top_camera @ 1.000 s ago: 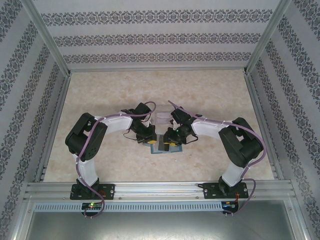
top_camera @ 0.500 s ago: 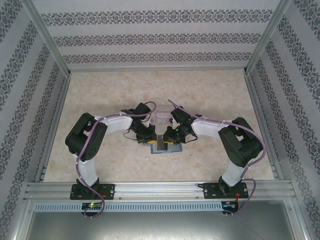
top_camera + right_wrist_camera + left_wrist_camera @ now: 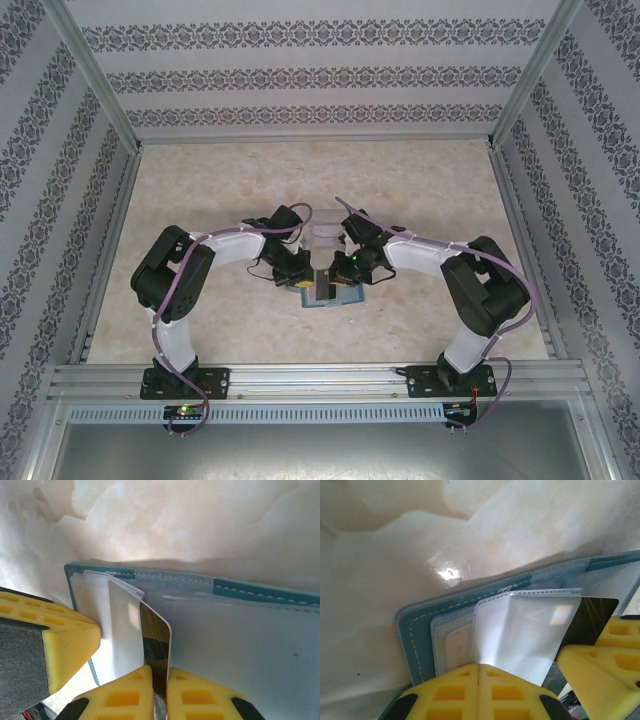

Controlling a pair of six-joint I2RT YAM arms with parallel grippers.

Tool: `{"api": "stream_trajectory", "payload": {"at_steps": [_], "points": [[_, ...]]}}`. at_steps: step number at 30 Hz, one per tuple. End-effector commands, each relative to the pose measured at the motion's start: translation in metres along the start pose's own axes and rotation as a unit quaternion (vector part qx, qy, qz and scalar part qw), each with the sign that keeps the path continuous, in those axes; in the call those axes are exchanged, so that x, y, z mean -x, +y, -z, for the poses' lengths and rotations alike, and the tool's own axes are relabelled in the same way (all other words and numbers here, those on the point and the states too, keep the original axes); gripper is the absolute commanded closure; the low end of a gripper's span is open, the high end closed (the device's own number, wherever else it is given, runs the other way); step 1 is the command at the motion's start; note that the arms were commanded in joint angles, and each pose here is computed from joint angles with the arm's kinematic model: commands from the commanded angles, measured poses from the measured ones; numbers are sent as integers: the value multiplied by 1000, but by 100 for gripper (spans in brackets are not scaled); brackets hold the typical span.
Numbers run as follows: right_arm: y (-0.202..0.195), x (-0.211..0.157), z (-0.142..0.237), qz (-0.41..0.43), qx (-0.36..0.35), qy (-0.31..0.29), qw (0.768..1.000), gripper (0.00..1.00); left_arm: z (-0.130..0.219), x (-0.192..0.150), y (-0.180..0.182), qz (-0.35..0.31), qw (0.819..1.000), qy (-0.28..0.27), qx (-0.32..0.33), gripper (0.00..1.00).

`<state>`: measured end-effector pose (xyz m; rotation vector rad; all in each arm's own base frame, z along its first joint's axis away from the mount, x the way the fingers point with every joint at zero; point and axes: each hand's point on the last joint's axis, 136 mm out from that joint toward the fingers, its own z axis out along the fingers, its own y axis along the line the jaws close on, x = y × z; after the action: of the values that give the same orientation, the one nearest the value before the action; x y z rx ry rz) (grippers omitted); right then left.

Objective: Take the credit cards out of the card holder

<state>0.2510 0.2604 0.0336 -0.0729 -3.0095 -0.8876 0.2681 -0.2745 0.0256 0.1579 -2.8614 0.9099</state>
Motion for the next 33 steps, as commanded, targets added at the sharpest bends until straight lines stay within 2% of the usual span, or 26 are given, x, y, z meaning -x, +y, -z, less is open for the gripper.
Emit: {"api": "stream_trajectory", "payload": {"at_steps": [1, 14, 25, 33], "points": [[-14, 3, 7, 0, -34, -12, 999, 89, -15, -13, 28, 14, 998, 23, 61, 100], [-22, 1, 25, 11, -61, -17, 998, 89, -13, -12, 27, 13, 998, 20, 61, 100], [-13, 10, 47, 25, -55, -45, 997, 94, -6, -9, 18, 7, 999, 2, 46, 100], [-5, 26, 66, 50, -43, -74, 995, 97, 6, -5, 9, -4, 999, -19, 40, 92]]}}
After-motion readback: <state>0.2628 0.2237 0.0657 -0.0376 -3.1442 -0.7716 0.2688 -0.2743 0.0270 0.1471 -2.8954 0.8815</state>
